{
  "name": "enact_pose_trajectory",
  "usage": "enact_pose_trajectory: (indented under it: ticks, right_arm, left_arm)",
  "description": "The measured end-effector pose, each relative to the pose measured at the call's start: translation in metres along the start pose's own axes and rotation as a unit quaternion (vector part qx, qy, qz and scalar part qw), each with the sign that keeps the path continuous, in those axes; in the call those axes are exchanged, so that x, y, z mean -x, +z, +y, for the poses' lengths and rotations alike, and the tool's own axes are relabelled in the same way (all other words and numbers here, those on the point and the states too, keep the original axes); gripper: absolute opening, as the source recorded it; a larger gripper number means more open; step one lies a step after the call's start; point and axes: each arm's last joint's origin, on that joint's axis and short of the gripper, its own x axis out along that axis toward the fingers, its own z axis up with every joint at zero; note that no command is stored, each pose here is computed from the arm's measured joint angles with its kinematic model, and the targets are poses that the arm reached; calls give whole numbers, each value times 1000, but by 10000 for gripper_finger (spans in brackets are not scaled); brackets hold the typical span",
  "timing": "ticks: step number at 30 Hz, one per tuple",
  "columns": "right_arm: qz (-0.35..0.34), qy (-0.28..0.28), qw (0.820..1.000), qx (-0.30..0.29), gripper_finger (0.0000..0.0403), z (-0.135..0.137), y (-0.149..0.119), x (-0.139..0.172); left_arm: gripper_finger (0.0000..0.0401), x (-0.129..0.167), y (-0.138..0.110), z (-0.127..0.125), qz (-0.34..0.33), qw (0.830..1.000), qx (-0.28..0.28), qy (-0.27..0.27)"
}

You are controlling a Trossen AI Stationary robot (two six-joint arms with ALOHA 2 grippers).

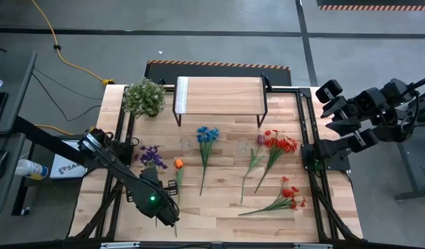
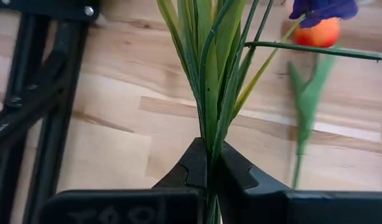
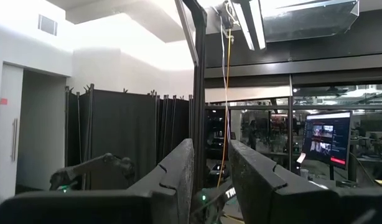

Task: Pick and place flowers into a vace then onto a shelf
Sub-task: Put the violet flowers into the left transparent vase

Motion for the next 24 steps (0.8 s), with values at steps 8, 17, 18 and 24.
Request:
enact_pose_trajectory:
  ticks: [8, 17, 18, 24]
  right_arm:
    - [1, 0, 1000, 0, 94, 0, 0, 0]
    - [1, 0, 1000, 0, 94, 0, 0, 0]
    - [1, 0, 1000, 0, 94, 0, 0, 0]
    - [1, 0, 1000, 0, 94, 0, 0, 0]
  left_arm:
    - [45, 26, 3, -2, 17, 998, 1, -67]
    - [45, 48, 3, -4, 20, 991, -3, -133]
    - [45, 51, 4, -4, 20, 990, -7, -138]
    - [45, 66, 9, -8, -1, 979, -16, -203]
